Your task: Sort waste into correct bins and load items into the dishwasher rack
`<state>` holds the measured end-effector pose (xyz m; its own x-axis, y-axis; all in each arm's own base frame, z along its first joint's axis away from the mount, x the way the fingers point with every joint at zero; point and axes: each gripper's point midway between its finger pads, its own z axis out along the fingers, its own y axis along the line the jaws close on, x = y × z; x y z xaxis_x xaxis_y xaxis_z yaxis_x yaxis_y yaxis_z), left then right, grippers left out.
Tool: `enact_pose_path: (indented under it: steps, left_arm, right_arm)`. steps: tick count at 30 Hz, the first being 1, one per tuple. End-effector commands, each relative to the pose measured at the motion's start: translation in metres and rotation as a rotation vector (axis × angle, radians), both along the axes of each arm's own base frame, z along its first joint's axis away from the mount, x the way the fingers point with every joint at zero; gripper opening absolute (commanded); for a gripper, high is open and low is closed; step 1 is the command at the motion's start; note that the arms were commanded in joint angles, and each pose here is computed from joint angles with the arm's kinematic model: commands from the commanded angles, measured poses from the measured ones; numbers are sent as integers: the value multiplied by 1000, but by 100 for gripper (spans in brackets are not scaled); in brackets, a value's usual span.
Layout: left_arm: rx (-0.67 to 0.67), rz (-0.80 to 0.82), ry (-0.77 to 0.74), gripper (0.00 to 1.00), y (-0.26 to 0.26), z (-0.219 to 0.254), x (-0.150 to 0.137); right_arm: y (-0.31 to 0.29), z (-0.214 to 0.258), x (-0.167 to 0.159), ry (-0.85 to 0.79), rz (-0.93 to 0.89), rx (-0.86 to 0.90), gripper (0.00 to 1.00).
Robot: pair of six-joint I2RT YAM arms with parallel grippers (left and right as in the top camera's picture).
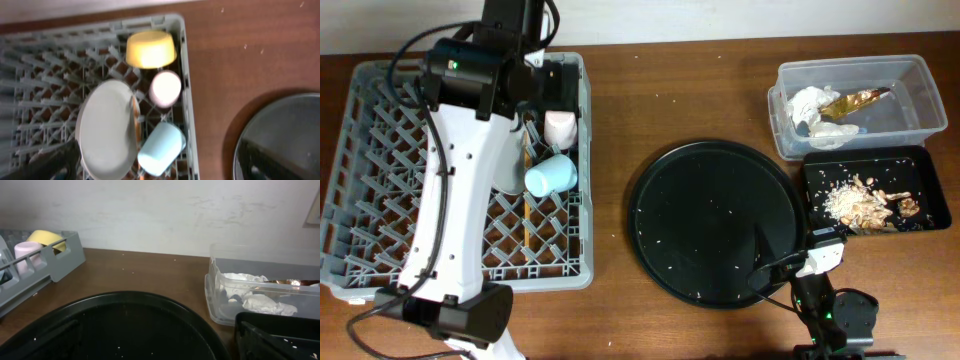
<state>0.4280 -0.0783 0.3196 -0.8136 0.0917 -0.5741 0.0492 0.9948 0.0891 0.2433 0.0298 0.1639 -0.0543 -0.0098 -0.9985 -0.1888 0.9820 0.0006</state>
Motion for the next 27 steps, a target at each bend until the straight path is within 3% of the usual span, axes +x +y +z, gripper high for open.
enact_pose_path:
  steps: [1,4,9,12,15,18,20,27]
  left_arm:
    - [-170,-52,-255,99,2,35,5]
    - [-179,-174,-498,99,19,-11,-8]
    - [7,-229,-713,99,63,-107,-118]
    - [66,-170,-818,99,74,-140,-156]
    - [84,-154,-876,99,77,-159,-170]
    - [76,-134,-805,99,79,-178,-179]
    - [87,-135,-891,99,78,-159,-182]
    - [86,-135,-881,99,78,-161,-182]
  right_arm:
    - [3,-2,-1,-5,16,-6,98]
    - [3,-2,-1,-5,16,-6,98]
    - [3,-2,-1,-4,16,-6,98]
    - [3,-2,-1,-5,16,-6,99]
    - [3,-2,-1,-5,16,-6,98]
    - [3,-2,-1,-4,16,-6,98]
    - [3,-2,-1,-5,16,-6,98]
    - [3,-2,-1,-4,16,-6,98]
